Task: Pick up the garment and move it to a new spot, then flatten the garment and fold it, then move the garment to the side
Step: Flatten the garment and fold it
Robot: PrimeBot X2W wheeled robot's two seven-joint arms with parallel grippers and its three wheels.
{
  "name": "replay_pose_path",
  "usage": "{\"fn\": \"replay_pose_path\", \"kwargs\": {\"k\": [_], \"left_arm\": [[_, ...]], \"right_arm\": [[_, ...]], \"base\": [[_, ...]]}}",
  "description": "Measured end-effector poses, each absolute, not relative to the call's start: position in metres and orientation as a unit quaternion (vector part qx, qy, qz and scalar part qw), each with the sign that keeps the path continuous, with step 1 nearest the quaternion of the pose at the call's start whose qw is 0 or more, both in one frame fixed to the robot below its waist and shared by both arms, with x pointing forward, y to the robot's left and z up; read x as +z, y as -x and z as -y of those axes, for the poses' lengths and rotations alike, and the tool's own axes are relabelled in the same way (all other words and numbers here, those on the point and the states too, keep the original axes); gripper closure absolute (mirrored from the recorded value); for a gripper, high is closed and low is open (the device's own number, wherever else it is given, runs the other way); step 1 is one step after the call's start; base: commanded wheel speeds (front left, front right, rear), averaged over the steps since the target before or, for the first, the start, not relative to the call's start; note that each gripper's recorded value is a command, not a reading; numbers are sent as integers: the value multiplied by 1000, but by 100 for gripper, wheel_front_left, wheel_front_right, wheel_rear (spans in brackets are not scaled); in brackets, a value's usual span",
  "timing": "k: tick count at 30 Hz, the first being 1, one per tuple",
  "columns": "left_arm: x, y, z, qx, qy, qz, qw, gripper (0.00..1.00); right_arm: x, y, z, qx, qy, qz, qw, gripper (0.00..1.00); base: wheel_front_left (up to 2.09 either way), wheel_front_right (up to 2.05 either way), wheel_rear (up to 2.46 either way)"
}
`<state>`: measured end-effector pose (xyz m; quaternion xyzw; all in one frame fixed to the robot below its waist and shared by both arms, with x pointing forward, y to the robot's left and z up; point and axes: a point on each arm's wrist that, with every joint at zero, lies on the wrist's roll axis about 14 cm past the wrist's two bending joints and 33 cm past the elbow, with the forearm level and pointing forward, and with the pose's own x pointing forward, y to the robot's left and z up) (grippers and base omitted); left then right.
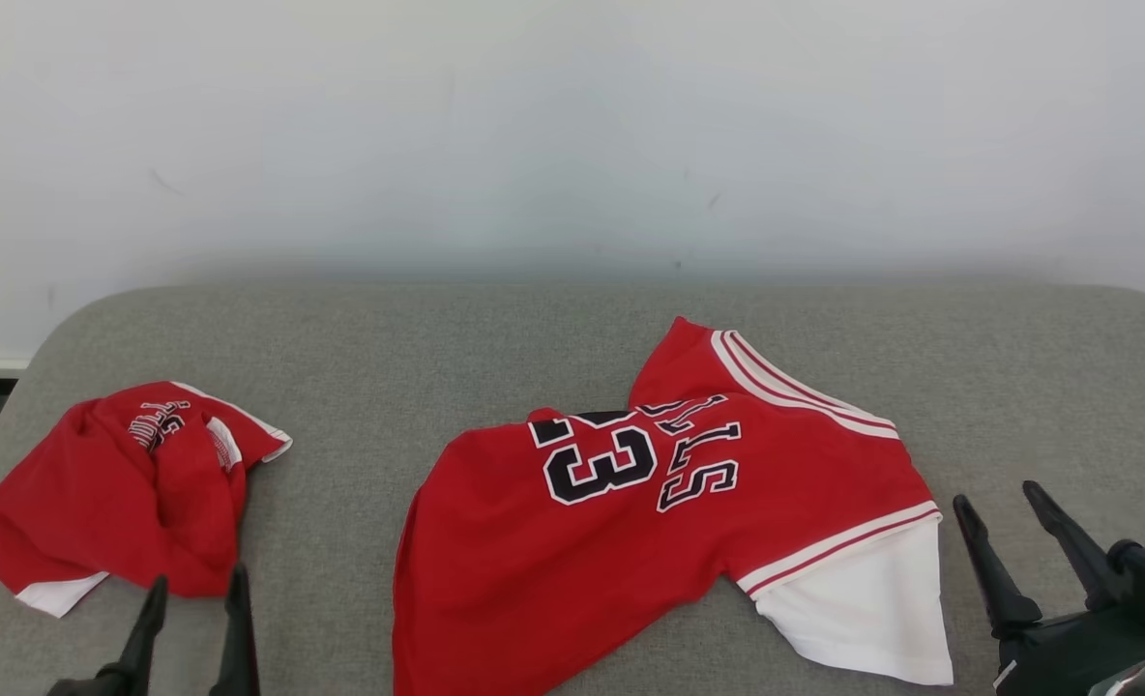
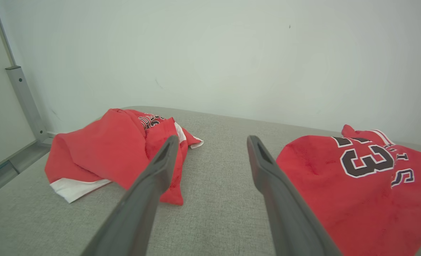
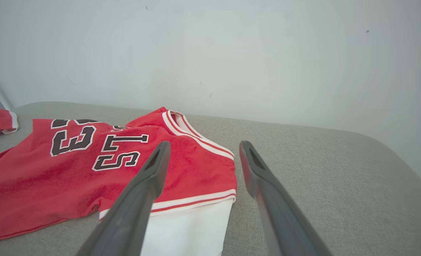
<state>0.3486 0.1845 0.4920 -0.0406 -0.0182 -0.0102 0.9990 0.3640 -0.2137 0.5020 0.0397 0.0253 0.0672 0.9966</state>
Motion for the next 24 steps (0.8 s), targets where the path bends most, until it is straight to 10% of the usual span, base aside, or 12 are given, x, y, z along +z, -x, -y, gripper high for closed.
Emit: {"fn": "replay_pose_path", "kwargs": {"k": [24], "left_arm": [[500,-327,-194,-51,-43,9,998,0]], "right_arm": [[502,-346,221,36,-80,-6,996,0]], "base": [[0,0,0]]}}
